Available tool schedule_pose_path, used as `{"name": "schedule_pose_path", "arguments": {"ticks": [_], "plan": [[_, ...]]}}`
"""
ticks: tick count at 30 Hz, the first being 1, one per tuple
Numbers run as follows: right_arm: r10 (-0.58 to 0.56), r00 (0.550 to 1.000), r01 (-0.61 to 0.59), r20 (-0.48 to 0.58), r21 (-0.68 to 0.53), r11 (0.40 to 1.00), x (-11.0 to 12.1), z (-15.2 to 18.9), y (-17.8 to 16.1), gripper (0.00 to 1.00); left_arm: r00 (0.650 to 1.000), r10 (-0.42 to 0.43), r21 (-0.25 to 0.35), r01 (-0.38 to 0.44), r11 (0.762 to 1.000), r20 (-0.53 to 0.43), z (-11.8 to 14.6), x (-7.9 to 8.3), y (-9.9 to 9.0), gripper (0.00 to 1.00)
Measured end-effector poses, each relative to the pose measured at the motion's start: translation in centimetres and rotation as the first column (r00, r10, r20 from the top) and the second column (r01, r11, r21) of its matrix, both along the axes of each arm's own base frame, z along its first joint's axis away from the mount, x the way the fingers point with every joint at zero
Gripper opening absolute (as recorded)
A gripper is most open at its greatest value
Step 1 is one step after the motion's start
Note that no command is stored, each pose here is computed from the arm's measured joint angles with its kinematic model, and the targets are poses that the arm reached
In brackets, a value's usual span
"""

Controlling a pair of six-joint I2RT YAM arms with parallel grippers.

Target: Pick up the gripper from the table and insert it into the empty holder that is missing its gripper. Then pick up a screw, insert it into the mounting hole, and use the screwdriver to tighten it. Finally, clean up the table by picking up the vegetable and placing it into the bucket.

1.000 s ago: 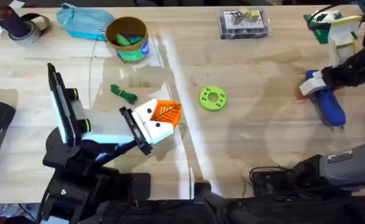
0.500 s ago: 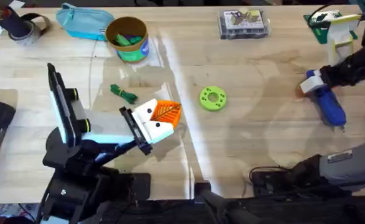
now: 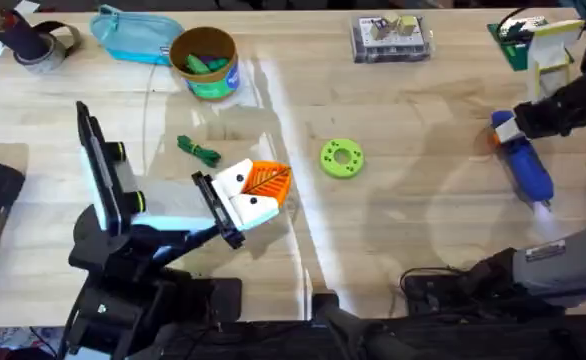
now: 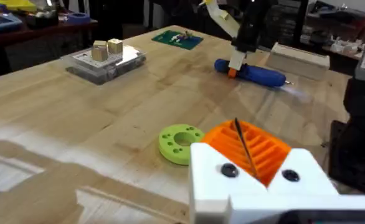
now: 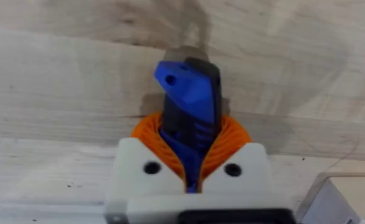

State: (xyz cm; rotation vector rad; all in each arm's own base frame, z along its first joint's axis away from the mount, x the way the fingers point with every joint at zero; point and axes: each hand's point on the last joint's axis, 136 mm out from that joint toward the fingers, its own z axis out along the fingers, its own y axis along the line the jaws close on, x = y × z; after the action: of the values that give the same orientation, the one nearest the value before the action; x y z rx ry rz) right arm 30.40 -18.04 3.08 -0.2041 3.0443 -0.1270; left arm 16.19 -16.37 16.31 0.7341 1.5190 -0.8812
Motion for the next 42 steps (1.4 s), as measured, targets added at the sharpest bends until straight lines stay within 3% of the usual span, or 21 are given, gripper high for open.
{"name": "schedule_pose_path", "arguments": {"ticks": [1,2,13,17,24,27,32,38,42], "plan": [[-0.001,1.000,0.001,0.002,-0.004,1.000,0.1,-0.1,-0.1,0.051,1.000,0.000,0.000,0.000,1.000,0.000,0.0,0.0,0.0,0.015],[-0.003,1.000,0.003,0.003,-0.004,1.000,0.1,-0.1,-0.1,0.024,1.000,0.000,0.000,0.000,1.000,0.000,0.0,0.0,0.0,0.015],[-0.093,0.995,0.094,0.045,-0.015,0.995,0.8,0.7,-0.6,0.024,1.000,0.000,0.000,0.000,1.000,0.000,0.0,0.0,0.0,0.015],[-0.143,0.980,0.149,0.136,-0.040,0.988,1.7,3.3,-1.0,0.024,1.000,0.000,0.000,0.000,1.000,0.000,0.0,0.0,0.0,0.015],[-0.162,0.919,0.187,0.360,-0.036,0.982,2.6,10.9,-0.3,0.024,1.000,0.000,0.000,0.000,1.000,0.000,0.0,0.0,0.0,0.015],[-0.153,0.868,0.186,0.472,-0.024,0.982,3.3,14.1,0.3,0.024,1.000,0.000,0.000,0.000,1.000,0.000,0.0,0.0,0.0,0.015],[-0.111,0.722,0.175,0.683,-0.025,0.984,3.5,18.5,1.7,0.024,1.000,0.000,0.000,0.000,1.000,0.000,0.0,0.0,0.0,0.015],[-0.096,0.542,0.079,0.835,0.063,0.995,3.0,20.0,6.1,0.023,1.000,0.000,0.000,0.000,1.000,0.000,0.0,0.0,0.0,0.015],[-0.087,0.467,-0.081,0.880,0.140,0.987,4.0,20.1,11.4,0.023,1.000,0.000,0.000,0.000,1.000,0.000,0.0,0.0,0.0,0.015]]}}
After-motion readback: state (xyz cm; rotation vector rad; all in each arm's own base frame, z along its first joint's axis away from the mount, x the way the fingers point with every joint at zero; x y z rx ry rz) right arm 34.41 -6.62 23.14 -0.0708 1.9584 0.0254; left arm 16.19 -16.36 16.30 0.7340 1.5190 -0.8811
